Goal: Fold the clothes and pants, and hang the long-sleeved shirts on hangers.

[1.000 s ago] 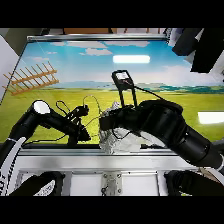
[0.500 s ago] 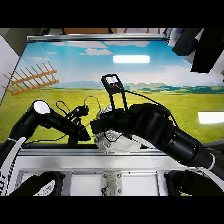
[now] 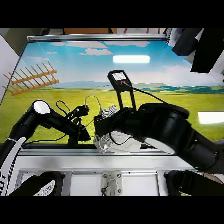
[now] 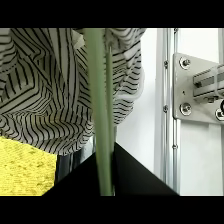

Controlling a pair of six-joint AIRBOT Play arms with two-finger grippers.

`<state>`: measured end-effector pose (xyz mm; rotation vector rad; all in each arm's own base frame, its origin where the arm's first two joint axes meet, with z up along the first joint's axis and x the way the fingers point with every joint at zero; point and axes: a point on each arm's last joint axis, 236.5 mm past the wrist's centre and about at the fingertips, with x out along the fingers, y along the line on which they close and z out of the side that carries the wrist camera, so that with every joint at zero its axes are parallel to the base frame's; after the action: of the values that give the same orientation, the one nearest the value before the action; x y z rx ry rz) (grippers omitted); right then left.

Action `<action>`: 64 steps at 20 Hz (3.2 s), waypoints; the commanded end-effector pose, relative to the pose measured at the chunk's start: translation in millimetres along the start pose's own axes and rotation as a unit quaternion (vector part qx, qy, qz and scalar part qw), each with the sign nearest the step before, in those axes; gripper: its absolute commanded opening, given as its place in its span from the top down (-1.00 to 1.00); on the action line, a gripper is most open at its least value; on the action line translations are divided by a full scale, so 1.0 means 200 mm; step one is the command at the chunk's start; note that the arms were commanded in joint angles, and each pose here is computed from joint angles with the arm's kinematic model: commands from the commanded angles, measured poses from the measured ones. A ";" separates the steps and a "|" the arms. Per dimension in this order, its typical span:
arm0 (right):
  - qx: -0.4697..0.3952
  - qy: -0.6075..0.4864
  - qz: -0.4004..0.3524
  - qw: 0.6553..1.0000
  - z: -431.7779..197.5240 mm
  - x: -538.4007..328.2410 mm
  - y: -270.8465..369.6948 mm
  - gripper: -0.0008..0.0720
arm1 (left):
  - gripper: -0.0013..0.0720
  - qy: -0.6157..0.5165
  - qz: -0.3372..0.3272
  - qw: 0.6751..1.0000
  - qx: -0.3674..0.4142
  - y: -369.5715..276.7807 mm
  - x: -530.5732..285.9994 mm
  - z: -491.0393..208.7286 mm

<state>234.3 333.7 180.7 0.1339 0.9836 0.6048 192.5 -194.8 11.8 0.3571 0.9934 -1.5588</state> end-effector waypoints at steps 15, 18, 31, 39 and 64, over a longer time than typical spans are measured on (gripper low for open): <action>-0.153 -0.016 0.145 0.977 0.20 -0.49 -0.64 -0.99 | 0.94 0.001 -0.001 1.000 0.001 0.00 0.00 0.00; -0.184 -0.025 0.189 0.964 0.09 -0.44 -0.79 -0.99 | 0.94 0.001 0.000 1.000 0.001 0.00 0.00 0.00; -0.195 -0.111 0.364 0.904 -0.14 -0.18 -0.95 -0.99 | 0.94 0.001 0.000 1.000 0.001 0.00 0.00 0.00; -0.212 -0.091 0.389 0.892 -0.17 -0.11 -0.85 -0.99 | 0.94 0.001 0.000 1.000 0.001 0.00 0.00 0.00; -0.232 -0.073 0.386 0.890 -0.19 -0.01 -0.76 -0.99 | 0.94 0.001 0.000 1.000 0.001 0.00 0.00 0.00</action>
<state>264.9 196.5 107.0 0.1488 0.5865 1.5306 192.4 -194.7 11.8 0.3579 0.9933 -1.5595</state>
